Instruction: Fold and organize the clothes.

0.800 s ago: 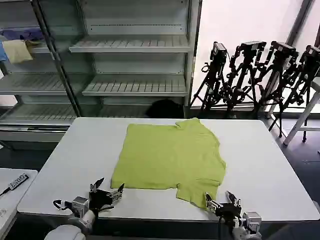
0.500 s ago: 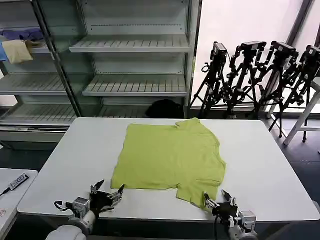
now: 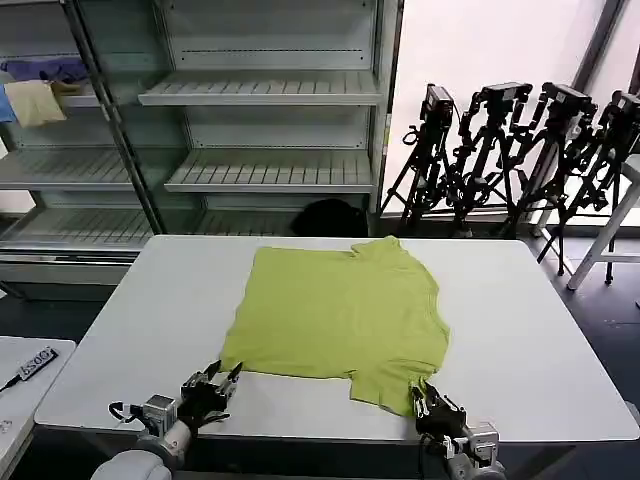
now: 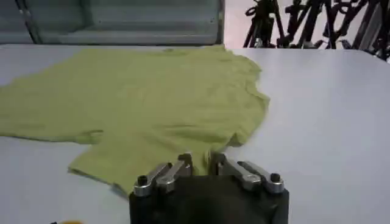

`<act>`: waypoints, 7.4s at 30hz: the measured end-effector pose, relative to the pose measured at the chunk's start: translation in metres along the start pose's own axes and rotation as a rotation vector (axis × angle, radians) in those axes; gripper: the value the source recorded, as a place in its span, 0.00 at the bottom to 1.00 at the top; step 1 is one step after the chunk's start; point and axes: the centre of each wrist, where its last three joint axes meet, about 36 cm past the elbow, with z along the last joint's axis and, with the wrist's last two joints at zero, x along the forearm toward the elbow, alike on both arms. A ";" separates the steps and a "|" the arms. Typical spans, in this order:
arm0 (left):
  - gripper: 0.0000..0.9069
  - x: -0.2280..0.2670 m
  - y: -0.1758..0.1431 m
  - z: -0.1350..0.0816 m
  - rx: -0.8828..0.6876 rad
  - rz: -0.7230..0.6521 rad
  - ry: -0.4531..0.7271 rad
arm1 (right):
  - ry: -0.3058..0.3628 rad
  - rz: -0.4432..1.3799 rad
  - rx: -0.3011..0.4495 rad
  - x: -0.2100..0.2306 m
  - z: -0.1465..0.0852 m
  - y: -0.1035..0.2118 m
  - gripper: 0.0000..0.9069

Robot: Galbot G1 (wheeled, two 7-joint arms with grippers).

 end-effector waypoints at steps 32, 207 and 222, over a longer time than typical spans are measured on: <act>0.00 0.029 -0.016 -0.027 0.007 0.012 -0.097 | -0.132 0.045 -0.032 -0.016 -0.037 -0.018 0.00; 1.00 0.062 0.006 0.003 -0.071 -0.141 -0.005 | -0.006 0.079 0.016 0.012 -0.001 0.006 1.00; 1.00 0.061 0.016 -0.005 -0.069 -0.215 -0.038 | -0.080 0.095 0.038 0.001 -0.023 0.000 1.00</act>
